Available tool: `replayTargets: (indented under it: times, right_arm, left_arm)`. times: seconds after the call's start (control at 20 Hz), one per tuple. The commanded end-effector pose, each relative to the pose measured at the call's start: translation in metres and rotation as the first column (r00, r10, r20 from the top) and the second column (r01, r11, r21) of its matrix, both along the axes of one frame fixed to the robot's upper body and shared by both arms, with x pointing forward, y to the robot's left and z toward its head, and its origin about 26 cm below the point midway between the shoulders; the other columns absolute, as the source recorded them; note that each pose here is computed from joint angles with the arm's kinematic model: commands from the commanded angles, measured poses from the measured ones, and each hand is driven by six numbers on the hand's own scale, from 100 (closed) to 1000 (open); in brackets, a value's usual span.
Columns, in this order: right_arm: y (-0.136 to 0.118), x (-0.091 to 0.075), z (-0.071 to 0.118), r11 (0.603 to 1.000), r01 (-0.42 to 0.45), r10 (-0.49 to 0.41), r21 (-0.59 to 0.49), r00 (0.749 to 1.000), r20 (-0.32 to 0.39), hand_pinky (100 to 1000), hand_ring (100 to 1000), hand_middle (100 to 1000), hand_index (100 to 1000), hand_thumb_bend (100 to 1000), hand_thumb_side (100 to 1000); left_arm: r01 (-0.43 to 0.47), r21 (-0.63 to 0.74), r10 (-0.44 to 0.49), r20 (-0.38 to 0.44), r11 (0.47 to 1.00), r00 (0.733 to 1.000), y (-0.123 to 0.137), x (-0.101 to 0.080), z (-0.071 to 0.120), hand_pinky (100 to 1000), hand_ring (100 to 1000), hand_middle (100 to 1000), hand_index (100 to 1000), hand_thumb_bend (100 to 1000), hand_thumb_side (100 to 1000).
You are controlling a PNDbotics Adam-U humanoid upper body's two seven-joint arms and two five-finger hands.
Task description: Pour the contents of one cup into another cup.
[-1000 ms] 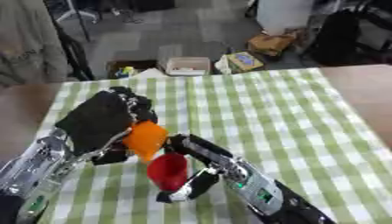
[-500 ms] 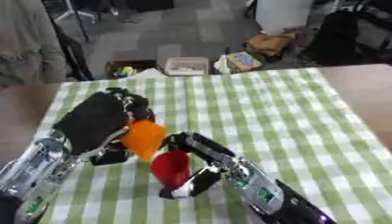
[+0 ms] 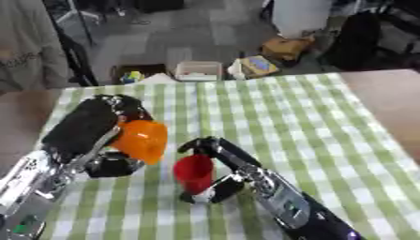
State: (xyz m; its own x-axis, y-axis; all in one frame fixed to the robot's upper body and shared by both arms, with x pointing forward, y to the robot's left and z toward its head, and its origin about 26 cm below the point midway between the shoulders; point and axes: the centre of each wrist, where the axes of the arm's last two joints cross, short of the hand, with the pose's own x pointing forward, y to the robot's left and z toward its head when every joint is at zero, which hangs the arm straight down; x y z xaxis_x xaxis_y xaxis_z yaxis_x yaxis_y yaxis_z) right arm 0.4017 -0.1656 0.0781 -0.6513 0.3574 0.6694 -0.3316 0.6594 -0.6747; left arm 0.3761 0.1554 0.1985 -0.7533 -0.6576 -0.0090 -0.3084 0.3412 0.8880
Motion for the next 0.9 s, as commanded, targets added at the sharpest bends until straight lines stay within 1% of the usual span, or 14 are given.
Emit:
replayTargets:
  times: [0.05, 0.25, 0.45, 0.7, 0.85, 0.9]
  right_arm:
    - [-0.016, 0.005, 0.008, 0.998, 0.067, -0.066, -0.003, 0.997, 0.045, 370, 381, 221, 784, 323, 100]
    - [-0.032, 0.007, 0.006, 0.991, 0.137, -0.137, -0.003, 0.989, 0.061, 373, 384, 222, 785, 328, 100]
    - [-0.048, 0.009, 0.004, 0.977, 0.211, -0.210, -0.006, 0.975, 0.073, 377, 389, 222, 787, 333, 100]
    - [-0.066, 0.016, -0.001, 0.948, 0.320, -0.318, -0.004, 0.945, 0.081, 386, 406, 228, 790, 349, 100]
    - [-0.073, 0.019, -0.003, 0.932, 0.362, -0.360, -0.004, 0.929, 0.086, 392, 426, 246, 801, 379, 107]
    - [-0.074, 0.019, -0.004, 0.929, 0.370, -0.368, -0.008, 0.926, 0.087, 403, 455, 275, 824, 441, 159]
  left_arm:
    - [-0.021, -0.070, 0.021, 0.004, 0.997, 1.000, 0.008, -0.002, 0.011, 481, 237, 231, 529, 392, 210]
    - [-0.044, -0.122, 0.040, -0.032, 0.991, 0.999, 0.014, -0.003, 0.008, 475, 234, 233, 527, 387, 214]
    - [-0.063, -0.165, 0.054, -0.061, 0.984, 0.997, 0.017, -0.004, 0.004, 471, 231, 234, 526, 382, 216]
    - [-0.082, -0.201, 0.066, -0.084, 0.976, 0.994, 0.020, -0.005, 0.000, 469, 229, 235, 525, 374, 216]
    - [-0.083, -0.212, 0.065, -0.094, 0.974, 0.993, 0.020, -0.006, -0.003, 467, 228, 236, 524, 370, 216]
    - [-0.084, -0.216, 0.064, -0.098, 0.973, 0.993, 0.020, -0.006, -0.004, 467, 228, 236, 525, 369, 218]
